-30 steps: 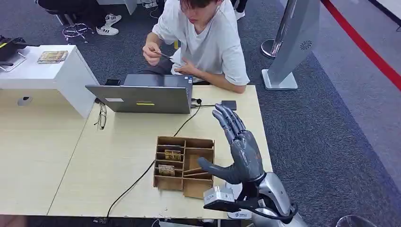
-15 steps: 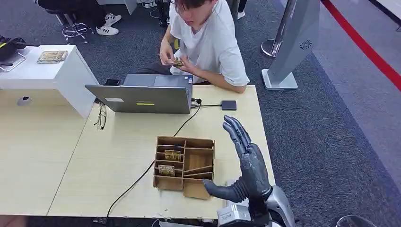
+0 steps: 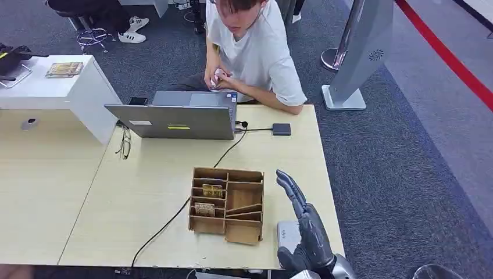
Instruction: Pass the card to the sensor for recognition and then transmit it.
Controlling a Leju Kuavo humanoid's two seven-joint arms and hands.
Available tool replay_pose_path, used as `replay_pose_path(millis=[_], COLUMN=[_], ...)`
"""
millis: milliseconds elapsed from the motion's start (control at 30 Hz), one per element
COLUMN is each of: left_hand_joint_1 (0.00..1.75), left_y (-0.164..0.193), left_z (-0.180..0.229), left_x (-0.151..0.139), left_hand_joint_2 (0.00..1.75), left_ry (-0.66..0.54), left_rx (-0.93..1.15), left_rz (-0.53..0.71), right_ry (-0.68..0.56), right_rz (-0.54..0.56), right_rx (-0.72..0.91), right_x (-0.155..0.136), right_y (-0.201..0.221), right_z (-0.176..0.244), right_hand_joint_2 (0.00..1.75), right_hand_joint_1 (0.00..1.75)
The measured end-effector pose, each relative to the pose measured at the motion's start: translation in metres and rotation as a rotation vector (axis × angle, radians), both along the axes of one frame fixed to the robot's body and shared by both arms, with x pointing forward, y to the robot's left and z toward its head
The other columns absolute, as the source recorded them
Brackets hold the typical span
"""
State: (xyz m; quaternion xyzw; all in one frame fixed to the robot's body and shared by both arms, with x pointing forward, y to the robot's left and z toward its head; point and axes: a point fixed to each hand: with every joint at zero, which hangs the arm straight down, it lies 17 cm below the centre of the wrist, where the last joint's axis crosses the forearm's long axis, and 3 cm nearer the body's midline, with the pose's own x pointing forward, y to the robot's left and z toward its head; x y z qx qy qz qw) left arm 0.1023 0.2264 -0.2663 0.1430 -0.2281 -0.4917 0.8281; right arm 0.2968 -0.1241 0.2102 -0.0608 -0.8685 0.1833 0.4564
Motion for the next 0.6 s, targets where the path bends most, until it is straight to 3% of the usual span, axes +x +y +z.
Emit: replay_pose_path(millis=[600], left_hand_joint_1=[0.0], left_y=[0.003], left_z=[-0.001], left_x=[-0.004], left_hand_joint_2=[0.0], left_ry=[-0.001], left_rx=[0.009], left_rz=[0.003], right_ry=[0.164], right_rz=[0.091], right_rx=[0.118], right_x=[-0.024], right_y=[0.013], right_z=[-0.027], right_hand_joint_2=[0.0], right_hand_joint_1=[0.0])
